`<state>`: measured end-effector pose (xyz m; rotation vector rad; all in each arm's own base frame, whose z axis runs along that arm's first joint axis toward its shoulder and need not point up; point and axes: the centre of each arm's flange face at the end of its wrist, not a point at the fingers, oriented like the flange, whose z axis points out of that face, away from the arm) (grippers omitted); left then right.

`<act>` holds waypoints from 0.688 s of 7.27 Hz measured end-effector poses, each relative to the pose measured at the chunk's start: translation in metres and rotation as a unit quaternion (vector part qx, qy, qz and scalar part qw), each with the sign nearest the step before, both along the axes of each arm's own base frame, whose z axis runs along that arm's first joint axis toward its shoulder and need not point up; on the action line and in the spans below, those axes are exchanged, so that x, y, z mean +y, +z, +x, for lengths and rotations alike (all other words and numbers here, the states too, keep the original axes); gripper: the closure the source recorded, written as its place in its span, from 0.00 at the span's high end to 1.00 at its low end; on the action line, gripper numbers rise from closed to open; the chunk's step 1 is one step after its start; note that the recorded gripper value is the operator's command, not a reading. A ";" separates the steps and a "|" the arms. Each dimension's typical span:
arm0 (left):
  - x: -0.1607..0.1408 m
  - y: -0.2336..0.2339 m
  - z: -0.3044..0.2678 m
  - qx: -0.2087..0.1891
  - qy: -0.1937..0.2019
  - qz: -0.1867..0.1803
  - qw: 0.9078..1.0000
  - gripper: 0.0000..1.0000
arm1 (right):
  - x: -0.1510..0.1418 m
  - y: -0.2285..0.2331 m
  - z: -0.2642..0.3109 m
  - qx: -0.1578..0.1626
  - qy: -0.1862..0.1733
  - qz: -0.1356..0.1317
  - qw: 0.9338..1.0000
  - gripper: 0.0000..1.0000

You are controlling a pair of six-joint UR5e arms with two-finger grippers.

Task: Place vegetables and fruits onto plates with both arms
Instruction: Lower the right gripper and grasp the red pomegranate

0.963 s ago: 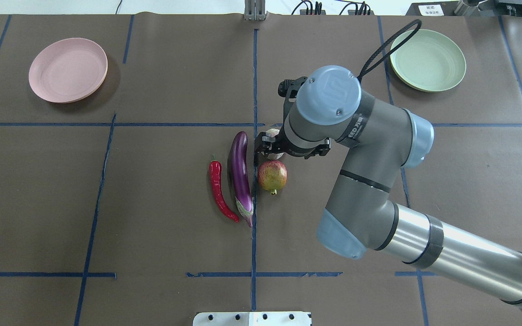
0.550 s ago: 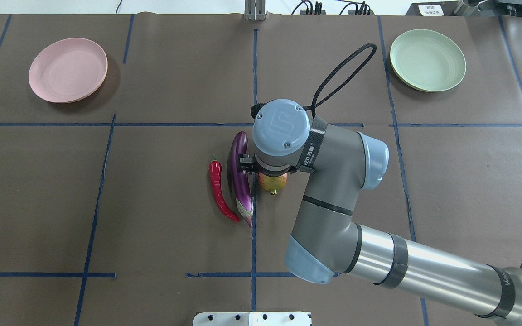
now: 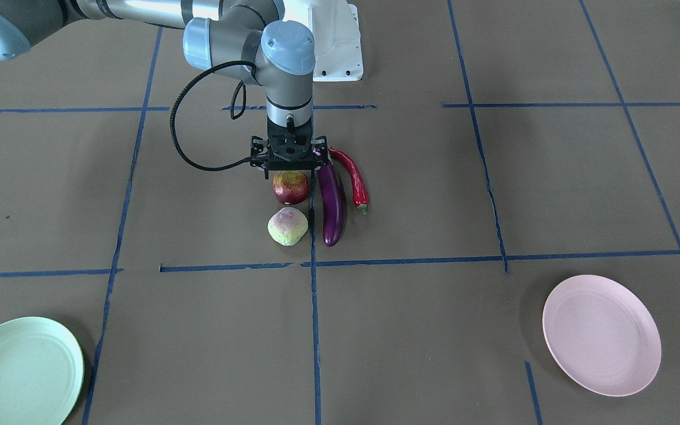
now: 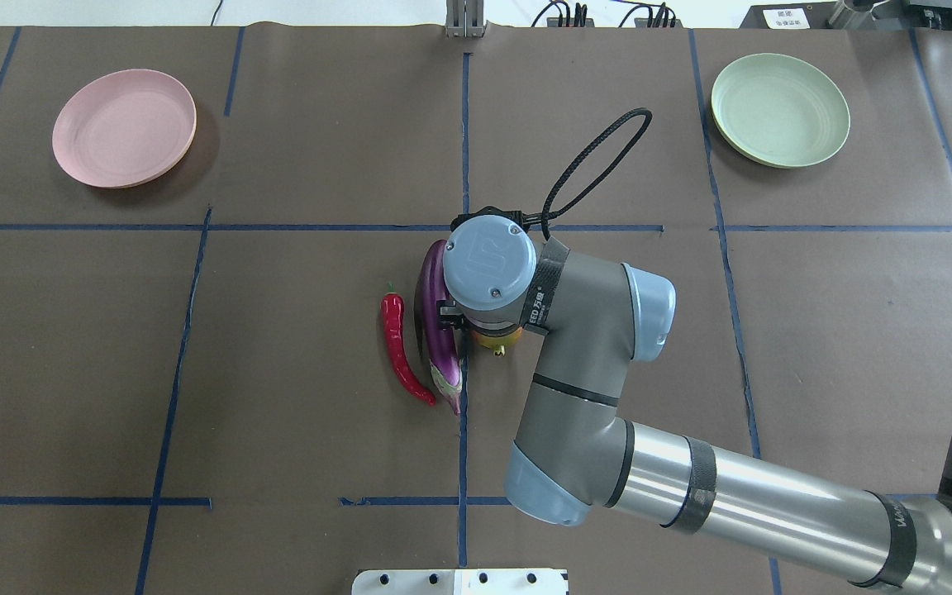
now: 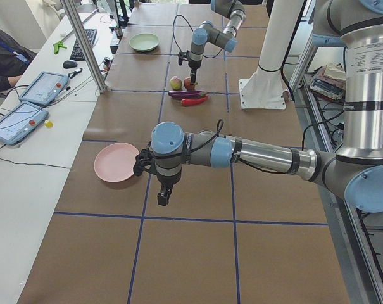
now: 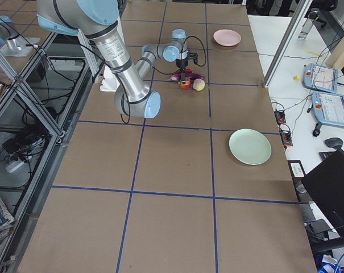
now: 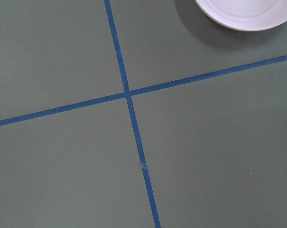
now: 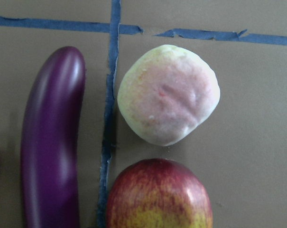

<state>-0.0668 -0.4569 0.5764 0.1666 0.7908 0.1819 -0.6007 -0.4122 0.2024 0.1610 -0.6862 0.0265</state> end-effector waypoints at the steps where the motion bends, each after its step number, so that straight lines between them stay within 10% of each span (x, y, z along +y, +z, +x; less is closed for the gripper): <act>1: 0.000 0.000 0.000 0.000 0.000 0.000 1.000 1.00 | -0.002 0.000 -0.005 0.004 -0.003 0.001 1.000 1.00; 3: 0.000 0.000 0.000 0.000 0.000 0.000 1.000 1.00 | -0.004 -0.002 -0.011 0.005 -0.005 0.001 1.000 1.00; 5: 0.000 0.000 0.000 0.000 0.000 0.000 1.000 1.00 | -0.005 0.002 -0.013 0.010 -0.008 0.002 1.000 0.60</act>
